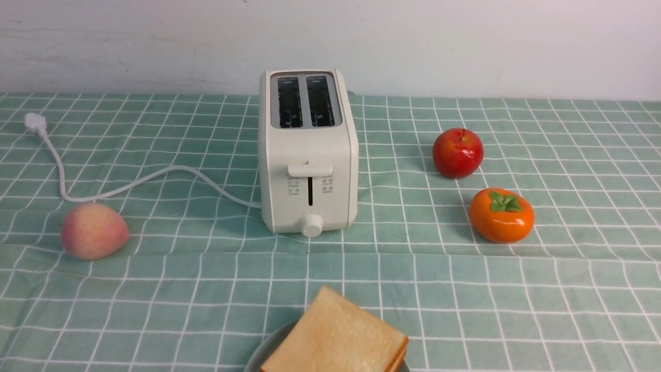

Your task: Take toasted bread from bread machine on blue coffee table place on plate.

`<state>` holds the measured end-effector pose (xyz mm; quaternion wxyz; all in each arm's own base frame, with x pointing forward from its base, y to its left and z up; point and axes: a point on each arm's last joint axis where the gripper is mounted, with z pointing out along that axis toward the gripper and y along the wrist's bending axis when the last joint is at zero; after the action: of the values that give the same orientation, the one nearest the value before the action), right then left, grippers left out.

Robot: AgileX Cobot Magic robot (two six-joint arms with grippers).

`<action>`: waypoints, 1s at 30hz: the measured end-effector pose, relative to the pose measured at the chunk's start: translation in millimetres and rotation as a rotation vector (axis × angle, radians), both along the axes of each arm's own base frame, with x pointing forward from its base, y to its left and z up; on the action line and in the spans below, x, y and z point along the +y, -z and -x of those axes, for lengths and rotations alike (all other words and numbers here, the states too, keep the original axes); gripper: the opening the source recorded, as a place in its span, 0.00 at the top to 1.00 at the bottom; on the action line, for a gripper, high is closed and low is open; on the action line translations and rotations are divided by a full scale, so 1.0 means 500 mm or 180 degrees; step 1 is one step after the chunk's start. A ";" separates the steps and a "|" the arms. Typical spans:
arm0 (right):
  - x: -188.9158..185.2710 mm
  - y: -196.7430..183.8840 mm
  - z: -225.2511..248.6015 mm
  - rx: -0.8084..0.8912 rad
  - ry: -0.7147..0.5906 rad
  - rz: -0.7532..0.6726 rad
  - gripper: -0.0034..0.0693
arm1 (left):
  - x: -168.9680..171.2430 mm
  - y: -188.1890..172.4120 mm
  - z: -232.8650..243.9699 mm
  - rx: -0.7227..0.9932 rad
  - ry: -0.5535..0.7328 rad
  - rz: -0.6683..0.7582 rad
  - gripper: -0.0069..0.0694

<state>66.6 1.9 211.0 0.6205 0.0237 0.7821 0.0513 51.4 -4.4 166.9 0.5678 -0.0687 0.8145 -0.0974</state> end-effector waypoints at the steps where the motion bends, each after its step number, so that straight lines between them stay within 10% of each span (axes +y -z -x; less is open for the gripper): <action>1: 0.000 0.000 0.000 0.0000 0.0000 0.0000 0.91 | -0.001 0.000 0.000 0.0001 0.0023 0.0013 0.92; 30: 0.000 0.000 0.000 -0.0001 0.0000 0.0001 0.86 | -0.002 -0.001 0.000 -0.0013 0.0066 0.0033 0.89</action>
<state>66.6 1.9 211.0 0.6207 0.0236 0.7820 0.0512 51.5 -5.6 167.3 0.5681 -0.0629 0.8135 -0.1077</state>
